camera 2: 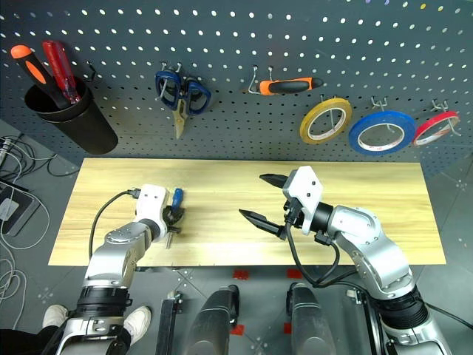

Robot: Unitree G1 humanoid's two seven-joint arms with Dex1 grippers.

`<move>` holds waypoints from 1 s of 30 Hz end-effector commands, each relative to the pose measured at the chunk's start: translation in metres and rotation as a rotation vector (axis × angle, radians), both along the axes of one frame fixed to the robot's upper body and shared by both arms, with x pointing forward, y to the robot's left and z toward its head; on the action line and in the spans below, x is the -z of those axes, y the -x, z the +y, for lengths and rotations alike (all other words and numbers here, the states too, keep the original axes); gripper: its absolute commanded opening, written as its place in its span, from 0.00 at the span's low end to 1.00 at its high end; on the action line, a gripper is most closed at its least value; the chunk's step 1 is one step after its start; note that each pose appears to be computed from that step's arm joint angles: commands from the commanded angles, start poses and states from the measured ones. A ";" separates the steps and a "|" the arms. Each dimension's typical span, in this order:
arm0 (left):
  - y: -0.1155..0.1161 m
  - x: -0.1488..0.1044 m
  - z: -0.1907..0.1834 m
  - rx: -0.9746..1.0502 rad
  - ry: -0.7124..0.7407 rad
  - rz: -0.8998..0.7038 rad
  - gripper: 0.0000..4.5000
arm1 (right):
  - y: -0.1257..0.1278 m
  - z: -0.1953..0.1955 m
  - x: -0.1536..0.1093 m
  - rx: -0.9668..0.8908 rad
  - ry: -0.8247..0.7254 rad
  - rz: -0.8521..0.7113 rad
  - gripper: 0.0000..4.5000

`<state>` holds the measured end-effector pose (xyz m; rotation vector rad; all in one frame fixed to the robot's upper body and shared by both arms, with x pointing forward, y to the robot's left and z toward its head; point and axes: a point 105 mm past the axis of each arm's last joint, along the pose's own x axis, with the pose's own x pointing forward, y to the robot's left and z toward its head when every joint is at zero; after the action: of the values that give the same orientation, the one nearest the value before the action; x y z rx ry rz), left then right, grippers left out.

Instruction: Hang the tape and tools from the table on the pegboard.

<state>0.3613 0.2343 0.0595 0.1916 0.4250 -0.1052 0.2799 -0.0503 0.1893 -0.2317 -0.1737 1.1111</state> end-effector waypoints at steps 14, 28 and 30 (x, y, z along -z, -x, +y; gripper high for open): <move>0.012 -0.051 -0.021 0.107 -0.240 -0.250 0.14 | 0.014 -0.009 -0.014 0.005 -0.096 -0.062 1.00; 0.037 -0.183 -0.055 0.016 -0.396 -0.783 0.14 | 0.016 -0.021 -0.057 0.101 -0.335 -0.104 1.00; 0.038 -0.204 -0.055 -0.012 -0.409 -0.852 0.14 | 0.013 -0.022 -0.062 0.122 -0.360 -0.109 1.00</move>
<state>0.3322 0.1772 0.2376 0.5919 -0.3124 0.0225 0.2725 -0.0699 0.2364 0.0042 -0.3884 0.9425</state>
